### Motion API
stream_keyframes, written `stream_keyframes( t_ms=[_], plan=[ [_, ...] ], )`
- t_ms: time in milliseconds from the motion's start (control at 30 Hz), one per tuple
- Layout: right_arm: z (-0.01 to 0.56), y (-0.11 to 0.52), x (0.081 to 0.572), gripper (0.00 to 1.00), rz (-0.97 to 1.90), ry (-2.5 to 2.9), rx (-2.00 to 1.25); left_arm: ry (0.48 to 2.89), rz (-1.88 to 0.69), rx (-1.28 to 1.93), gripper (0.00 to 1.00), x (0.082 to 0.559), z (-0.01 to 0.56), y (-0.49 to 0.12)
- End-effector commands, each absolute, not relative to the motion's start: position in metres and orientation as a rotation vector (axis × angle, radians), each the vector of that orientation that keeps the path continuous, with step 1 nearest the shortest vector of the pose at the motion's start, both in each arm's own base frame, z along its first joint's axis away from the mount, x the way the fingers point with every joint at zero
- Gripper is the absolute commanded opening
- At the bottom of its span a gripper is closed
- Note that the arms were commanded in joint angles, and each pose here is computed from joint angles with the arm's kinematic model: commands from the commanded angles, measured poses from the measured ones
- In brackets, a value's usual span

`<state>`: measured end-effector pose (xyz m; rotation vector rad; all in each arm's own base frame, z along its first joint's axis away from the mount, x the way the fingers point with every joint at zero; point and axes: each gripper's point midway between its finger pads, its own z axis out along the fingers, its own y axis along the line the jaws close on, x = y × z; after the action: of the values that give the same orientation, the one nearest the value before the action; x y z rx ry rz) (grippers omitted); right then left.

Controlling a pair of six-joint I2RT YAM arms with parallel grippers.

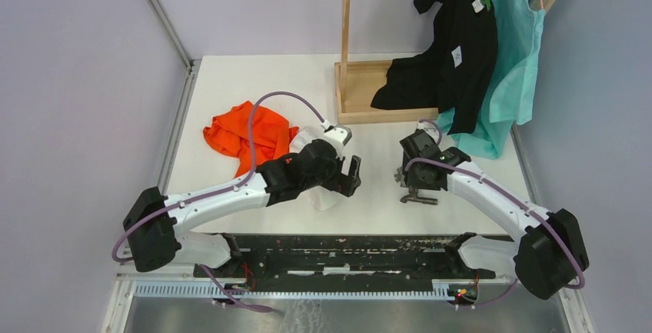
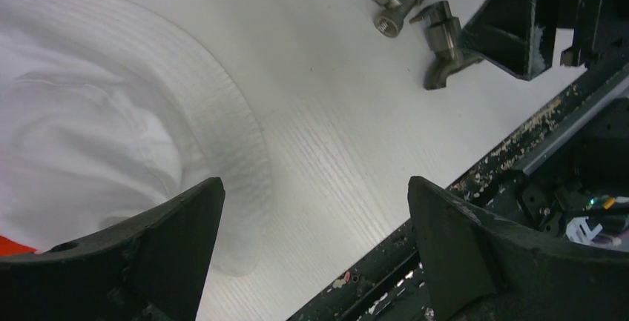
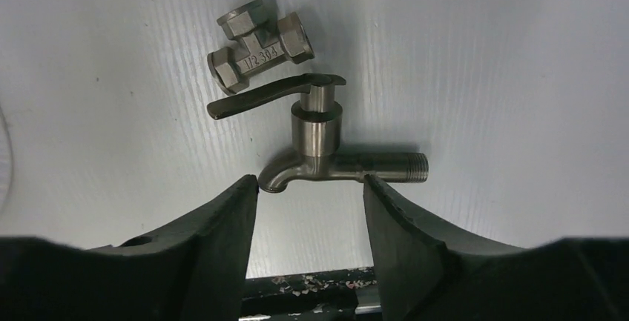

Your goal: Install the water faucets

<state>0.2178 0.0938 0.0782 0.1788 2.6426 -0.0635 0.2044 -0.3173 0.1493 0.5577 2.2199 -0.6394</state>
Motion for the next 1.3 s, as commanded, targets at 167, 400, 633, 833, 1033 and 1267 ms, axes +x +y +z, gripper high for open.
stream_keyframes(
  t_ms=[167,400,633,833,1033,1267],
  plan=[
    [0.061,0.096,0.225,0.53,0.071,2.657,0.205,2.128,-0.635,0.37,0.99,0.224,0.187,-0.314],
    [0.048,0.095,0.236,0.54,0.074,2.688,0.187,2.127,-0.648,0.357,0.99,0.223,0.187,-0.313],
    [0.032,0.099,0.245,0.53,0.073,2.721,0.194,2.111,-0.638,0.347,0.99,0.224,0.193,-0.308],
    [0.022,0.109,0.243,0.3,0.132,2.762,0.187,2.119,-0.624,0.33,0.99,0.225,0.189,-0.306],
    [0.041,0.095,0.243,0.2,0.06,2.706,0.208,2.124,-0.628,0.341,0.99,0.225,0.188,-0.31],
    [0.06,0.071,0.243,0.19,-0.097,2.661,0.22,2.128,-0.596,0.349,0.99,0.228,0.185,-0.307]
  ],
)
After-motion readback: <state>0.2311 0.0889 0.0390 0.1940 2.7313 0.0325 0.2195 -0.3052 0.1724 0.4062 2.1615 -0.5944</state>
